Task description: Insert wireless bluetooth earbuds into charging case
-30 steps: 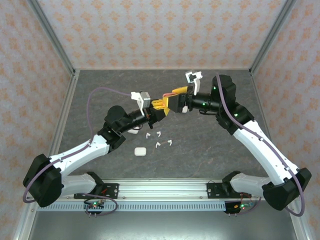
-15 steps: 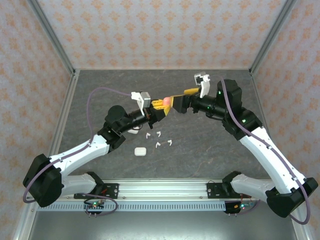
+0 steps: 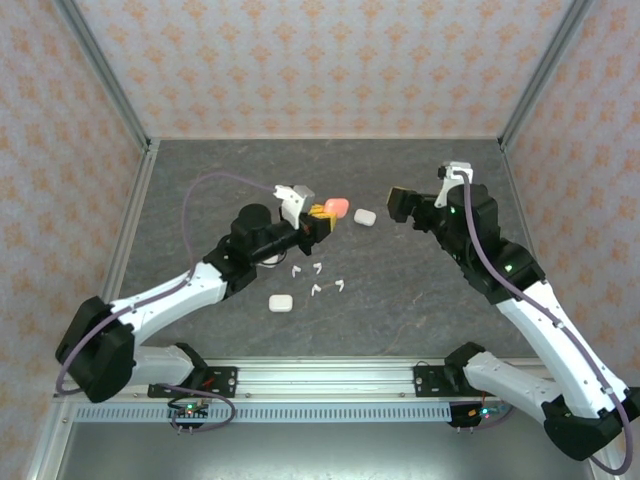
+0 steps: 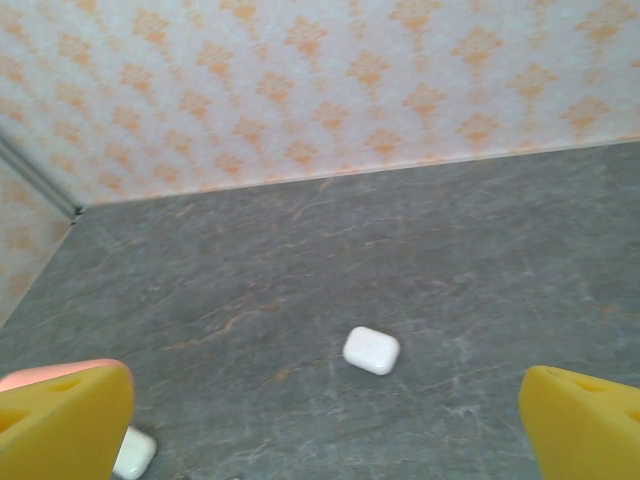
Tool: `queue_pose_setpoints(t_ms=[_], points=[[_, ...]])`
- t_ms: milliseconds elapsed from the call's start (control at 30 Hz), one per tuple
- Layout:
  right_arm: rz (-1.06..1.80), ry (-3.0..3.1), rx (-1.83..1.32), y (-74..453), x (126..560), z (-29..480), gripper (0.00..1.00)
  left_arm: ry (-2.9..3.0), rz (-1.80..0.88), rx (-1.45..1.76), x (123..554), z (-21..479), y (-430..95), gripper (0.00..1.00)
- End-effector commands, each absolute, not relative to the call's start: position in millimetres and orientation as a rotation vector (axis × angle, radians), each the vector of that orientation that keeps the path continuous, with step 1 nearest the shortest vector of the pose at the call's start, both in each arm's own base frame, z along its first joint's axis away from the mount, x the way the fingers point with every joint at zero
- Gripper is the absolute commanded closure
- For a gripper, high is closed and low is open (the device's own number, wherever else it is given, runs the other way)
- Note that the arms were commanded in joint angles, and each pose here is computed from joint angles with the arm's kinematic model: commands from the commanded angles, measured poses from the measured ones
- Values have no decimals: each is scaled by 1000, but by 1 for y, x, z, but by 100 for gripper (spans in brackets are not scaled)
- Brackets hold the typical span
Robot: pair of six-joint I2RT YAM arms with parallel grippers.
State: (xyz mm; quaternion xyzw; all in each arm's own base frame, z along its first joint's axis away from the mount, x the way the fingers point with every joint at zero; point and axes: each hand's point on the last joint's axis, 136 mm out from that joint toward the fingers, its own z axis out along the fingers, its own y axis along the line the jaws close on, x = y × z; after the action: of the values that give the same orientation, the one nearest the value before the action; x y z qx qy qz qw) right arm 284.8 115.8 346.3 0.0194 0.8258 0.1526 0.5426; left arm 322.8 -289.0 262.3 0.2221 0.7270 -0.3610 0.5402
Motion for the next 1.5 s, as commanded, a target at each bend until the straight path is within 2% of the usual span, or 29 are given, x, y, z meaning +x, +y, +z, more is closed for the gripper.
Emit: queue_pose_setpoints(t_ms=[0,200,333,600,800,967,1100,1200,1467], points=[[264,1972,129,94,284,336,1,1869,-795,496,349,238,-288,100],[263,1983,137,93,284,332,1,2069,-822,417,395,190,-301,100],[248,1990,141,91,284,329,1,2234,-709,316,426,151,-295,100],[242,1985,159,87,282,325,1,2408,-600,264,455,92,-293,100],[264,1985,158,91,285,323,1,2450,-674,192,466,74,-294,84],[273,1983,157,93,287,325,1,2497,-734,136,467,58,-290,77],[283,1980,160,94,288,326,1,2508,-759,114,467,51,-287,64],[307,1981,146,99,289,326,1,2514,-733,108,467,50,-282,58],[420,2004,66,120,287,325,1,2429,-616,109,461,85,-255,51]])
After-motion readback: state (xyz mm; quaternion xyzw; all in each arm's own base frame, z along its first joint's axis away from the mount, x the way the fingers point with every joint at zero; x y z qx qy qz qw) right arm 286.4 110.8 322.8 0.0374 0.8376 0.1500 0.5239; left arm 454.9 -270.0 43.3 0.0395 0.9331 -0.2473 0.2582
